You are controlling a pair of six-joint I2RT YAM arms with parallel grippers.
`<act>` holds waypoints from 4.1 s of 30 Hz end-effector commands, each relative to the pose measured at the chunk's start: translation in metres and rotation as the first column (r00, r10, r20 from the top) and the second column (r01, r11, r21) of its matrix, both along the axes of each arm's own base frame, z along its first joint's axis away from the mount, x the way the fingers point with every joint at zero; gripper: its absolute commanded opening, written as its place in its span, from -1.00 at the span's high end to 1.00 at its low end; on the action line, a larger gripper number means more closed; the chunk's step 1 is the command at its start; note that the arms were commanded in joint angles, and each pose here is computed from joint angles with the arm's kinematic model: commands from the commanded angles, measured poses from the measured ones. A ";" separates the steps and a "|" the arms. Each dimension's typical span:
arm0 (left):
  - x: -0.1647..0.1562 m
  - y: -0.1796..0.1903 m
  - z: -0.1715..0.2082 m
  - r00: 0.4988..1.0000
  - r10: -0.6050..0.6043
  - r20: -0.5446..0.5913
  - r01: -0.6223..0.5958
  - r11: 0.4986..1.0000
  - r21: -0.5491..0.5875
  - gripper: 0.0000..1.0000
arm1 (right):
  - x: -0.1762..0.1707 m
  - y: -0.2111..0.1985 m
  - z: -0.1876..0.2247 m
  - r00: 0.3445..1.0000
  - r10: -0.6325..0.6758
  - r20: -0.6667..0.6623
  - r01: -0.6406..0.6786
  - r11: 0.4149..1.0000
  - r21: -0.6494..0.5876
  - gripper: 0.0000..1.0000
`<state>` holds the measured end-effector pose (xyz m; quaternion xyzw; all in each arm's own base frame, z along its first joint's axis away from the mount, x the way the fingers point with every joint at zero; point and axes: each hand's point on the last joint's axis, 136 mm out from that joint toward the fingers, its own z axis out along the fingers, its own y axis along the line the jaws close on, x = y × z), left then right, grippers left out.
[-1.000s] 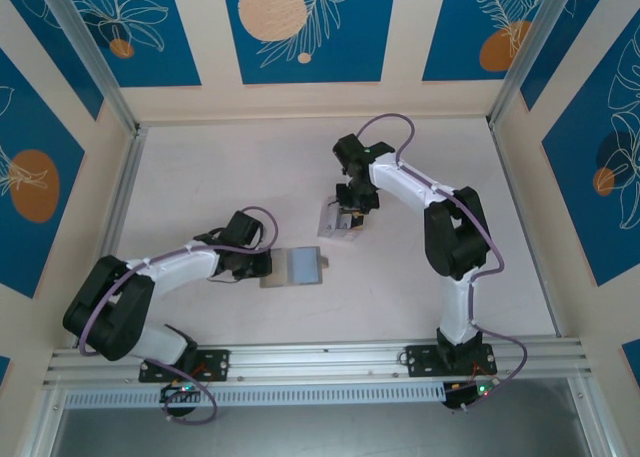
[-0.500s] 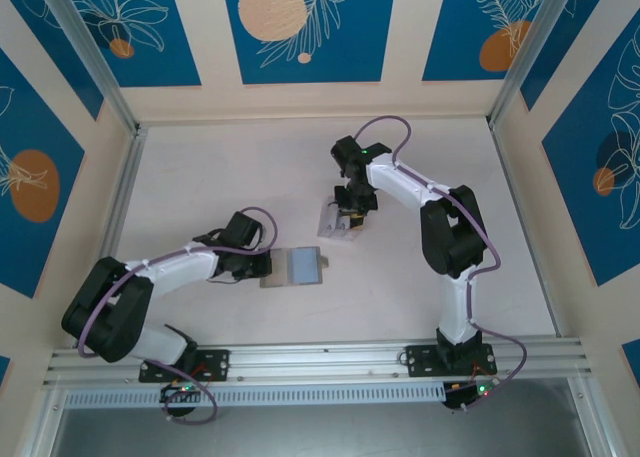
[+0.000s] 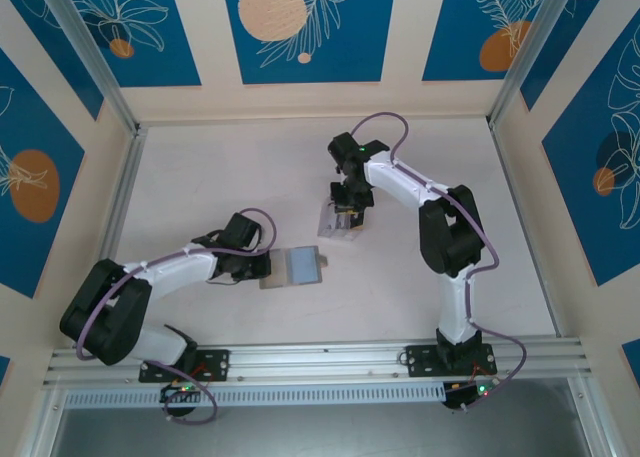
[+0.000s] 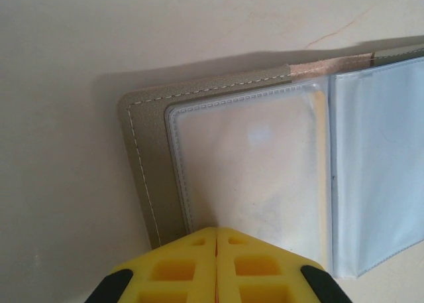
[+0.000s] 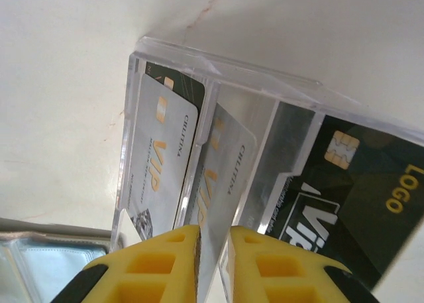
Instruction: Put the credit cards into the card holder
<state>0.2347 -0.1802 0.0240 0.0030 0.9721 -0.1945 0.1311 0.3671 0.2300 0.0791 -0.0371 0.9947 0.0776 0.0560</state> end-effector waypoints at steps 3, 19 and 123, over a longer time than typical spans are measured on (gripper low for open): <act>-0.012 0.008 -0.006 0.999 0.008 -0.031 -0.007 0.999 0.034 0.87 | -0.002 0.009 -0.009 0.999 0.013 -0.047 -0.011 0.999 0.035 0.59; -0.007 -0.008 0.024 1.000 -0.022 0.008 0.022 0.998 -0.062 0.86 | -0.004 -0.005 0.037 0.999 0.005 0.049 -0.006 1.000 0.022 1.00; -0.022 0.025 -0.024 0.995 0.018 -0.098 -0.004 0.989 0.146 0.90 | -0.123 0.129 -0.053 0.981 0.173 0.084 -0.191 0.816 0.545 1.00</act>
